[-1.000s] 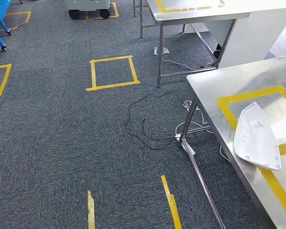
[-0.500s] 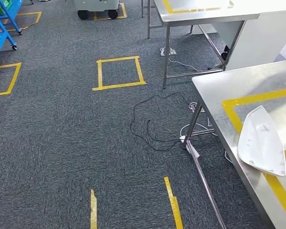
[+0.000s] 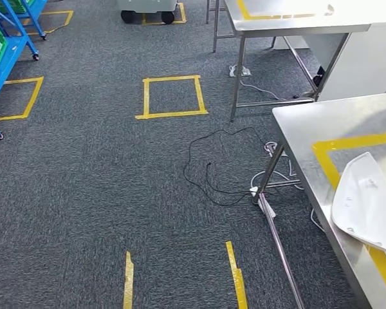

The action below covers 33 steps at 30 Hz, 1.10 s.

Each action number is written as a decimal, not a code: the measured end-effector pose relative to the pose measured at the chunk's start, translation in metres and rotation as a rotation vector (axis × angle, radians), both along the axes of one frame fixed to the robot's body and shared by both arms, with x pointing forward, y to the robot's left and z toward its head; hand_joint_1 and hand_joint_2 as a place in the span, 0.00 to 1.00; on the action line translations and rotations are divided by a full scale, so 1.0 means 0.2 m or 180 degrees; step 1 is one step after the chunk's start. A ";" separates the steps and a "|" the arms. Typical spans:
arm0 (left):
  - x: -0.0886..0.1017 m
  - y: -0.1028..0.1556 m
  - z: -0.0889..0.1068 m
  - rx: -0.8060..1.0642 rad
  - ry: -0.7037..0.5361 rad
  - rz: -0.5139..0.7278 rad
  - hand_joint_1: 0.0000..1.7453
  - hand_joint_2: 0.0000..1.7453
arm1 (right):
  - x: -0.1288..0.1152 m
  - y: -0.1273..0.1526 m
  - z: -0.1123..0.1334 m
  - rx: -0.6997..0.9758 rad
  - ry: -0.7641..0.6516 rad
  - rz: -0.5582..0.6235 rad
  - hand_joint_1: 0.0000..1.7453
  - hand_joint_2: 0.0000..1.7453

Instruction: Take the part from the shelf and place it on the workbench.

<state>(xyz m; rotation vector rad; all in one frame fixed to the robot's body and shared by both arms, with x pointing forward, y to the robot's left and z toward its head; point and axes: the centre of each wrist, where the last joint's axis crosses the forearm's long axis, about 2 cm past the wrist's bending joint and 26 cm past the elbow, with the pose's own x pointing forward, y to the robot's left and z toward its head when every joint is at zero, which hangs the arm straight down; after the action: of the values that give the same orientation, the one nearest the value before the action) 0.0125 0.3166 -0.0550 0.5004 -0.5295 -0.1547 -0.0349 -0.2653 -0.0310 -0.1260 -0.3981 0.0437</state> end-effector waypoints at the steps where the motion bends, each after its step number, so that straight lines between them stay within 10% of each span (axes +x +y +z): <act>1: 0.00 0.00 0.00 -0.0012 -0.0007 -0.0006 0.00 0.00 | 0.00 0.00 0.00 0.0009 -0.0001 0.0001 0.00 0.00; 33: -0.03 -0.11 0.01 -0.0264 -0.0102 0.0203 0.00 0.00 | 0.00 0.00 0.00 -0.0006 -0.0022 0.0054 0.00 0.00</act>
<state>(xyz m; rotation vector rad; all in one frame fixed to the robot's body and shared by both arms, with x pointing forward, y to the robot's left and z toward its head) 0.0071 0.2955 -0.0521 0.4390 -0.5484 -0.0634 -0.0350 -0.2652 -0.0307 -0.1246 -0.4062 0.0602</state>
